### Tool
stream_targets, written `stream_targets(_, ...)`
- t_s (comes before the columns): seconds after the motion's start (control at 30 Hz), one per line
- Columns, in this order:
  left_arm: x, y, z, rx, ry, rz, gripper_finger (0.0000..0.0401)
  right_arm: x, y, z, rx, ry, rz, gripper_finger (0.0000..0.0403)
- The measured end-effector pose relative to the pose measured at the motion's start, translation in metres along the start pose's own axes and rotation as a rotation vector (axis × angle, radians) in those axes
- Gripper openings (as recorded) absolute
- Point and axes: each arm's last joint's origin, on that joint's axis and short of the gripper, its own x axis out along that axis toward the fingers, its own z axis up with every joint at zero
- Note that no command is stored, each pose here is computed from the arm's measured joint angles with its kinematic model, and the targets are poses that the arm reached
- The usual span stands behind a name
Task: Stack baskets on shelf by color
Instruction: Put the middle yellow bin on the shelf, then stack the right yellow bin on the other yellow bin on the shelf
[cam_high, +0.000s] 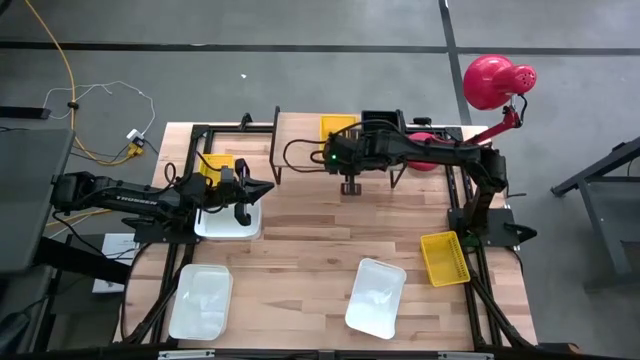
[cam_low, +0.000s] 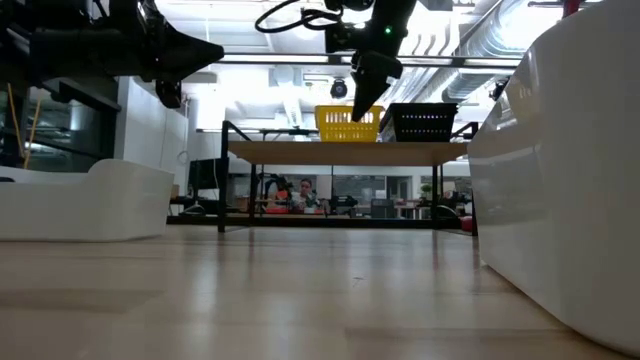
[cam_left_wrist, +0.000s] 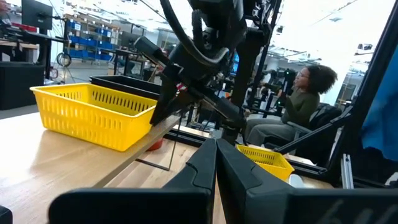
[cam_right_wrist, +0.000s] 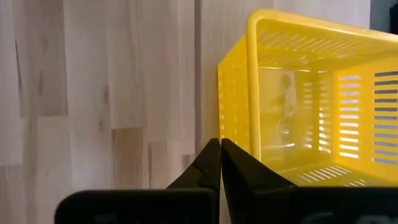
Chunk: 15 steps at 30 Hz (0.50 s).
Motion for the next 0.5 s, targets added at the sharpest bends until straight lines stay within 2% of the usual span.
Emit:
stream_targets(0.17, 0.000, 0.000, 0.000, 0.000, 0.002, 0.000, 0.0000, -0.007, 0.005, -0.003, -0.011, 0.000, 0.079, 0.0000)
stream_targets(0.33, 0.000, 0.000, 0.000, 0.000, 0.005, 0.001, 0.0000, -0.047, 0.025, -0.015, 0.022, 0.022, 0.163, 0.0000)
stream_targets(0.5, 0.000, 0.000, -0.001, -0.004, 0.007, -0.010, 0.0000, -0.089, 0.057, -0.031, 0.157, 0.080, 0.338, 0.0000)
